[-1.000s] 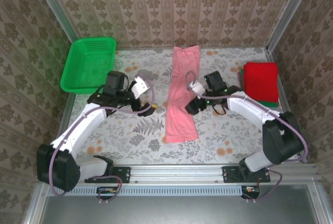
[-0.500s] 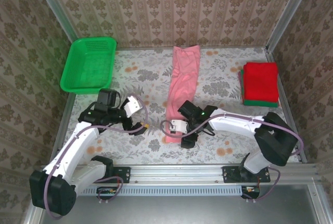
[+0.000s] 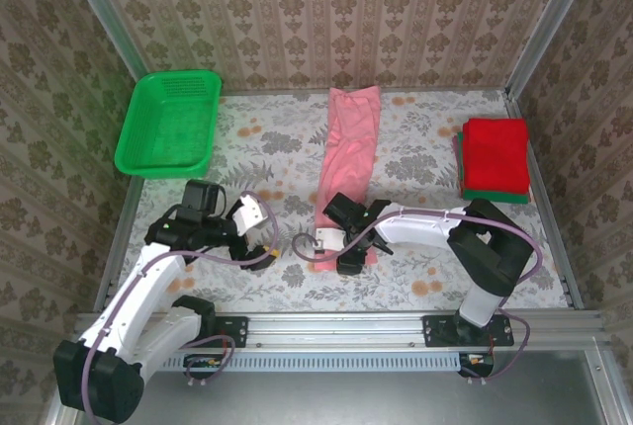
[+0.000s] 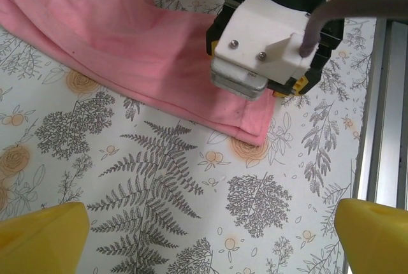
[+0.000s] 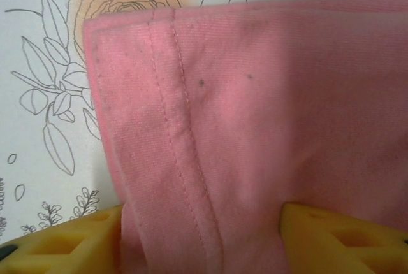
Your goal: Fold and stack the t-shirts
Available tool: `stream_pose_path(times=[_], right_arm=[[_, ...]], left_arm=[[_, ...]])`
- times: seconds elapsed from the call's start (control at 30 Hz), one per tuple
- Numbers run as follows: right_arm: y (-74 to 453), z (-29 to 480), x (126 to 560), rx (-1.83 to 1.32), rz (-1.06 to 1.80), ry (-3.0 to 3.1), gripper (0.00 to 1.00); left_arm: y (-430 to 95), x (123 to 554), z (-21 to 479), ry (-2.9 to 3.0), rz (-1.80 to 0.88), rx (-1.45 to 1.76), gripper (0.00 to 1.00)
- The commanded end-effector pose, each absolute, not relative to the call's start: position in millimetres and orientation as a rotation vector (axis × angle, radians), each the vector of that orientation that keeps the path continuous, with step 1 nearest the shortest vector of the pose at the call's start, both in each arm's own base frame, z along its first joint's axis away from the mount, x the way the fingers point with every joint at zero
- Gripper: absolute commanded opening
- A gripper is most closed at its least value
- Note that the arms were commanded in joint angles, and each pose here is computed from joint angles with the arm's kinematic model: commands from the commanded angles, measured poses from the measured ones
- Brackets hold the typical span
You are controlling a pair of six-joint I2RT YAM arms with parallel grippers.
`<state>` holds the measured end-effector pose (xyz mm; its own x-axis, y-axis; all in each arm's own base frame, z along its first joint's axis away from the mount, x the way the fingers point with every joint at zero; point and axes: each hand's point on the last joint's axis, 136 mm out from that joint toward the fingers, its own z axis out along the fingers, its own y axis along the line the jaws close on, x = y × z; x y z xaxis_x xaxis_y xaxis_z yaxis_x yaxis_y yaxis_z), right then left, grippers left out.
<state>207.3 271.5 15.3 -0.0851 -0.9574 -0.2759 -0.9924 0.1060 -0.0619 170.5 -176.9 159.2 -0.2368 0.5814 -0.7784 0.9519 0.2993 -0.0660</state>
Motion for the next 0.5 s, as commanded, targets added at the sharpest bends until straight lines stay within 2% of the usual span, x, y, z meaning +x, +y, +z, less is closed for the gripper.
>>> stream_pose_path(times=[0.0,0.1,0.13,0.27,0.3,0.47], right_arm=[[258,-1,205,-2.050,0.098,2.117,0.60],[251,-5,205,-2.059,0.056,2.112,0.52],[251,-4,206,-2.055,0.045,2.111,0.46],[253,5,209,-2.035,0.047,2.102,0.06],[255,9,207,-2.029,0.062,2.101,0.00],[259,40,190,-1.988,0.211,2.123,0.00]], left_arm=[[-177,170,159,1.901,-0.746,1.362,1.00],[-178,171,158,1.900,-0.747,1.352,1.00],[-178,172,157,1.902,-0.750,1.347,1.00],[-179,172,158,1.897,-0.759,1.340,1.00],[-179,173,159,1.893,-0.756,1.338,1.00],[-181,178,163,1.878,-0.751,1.316,1.00]])
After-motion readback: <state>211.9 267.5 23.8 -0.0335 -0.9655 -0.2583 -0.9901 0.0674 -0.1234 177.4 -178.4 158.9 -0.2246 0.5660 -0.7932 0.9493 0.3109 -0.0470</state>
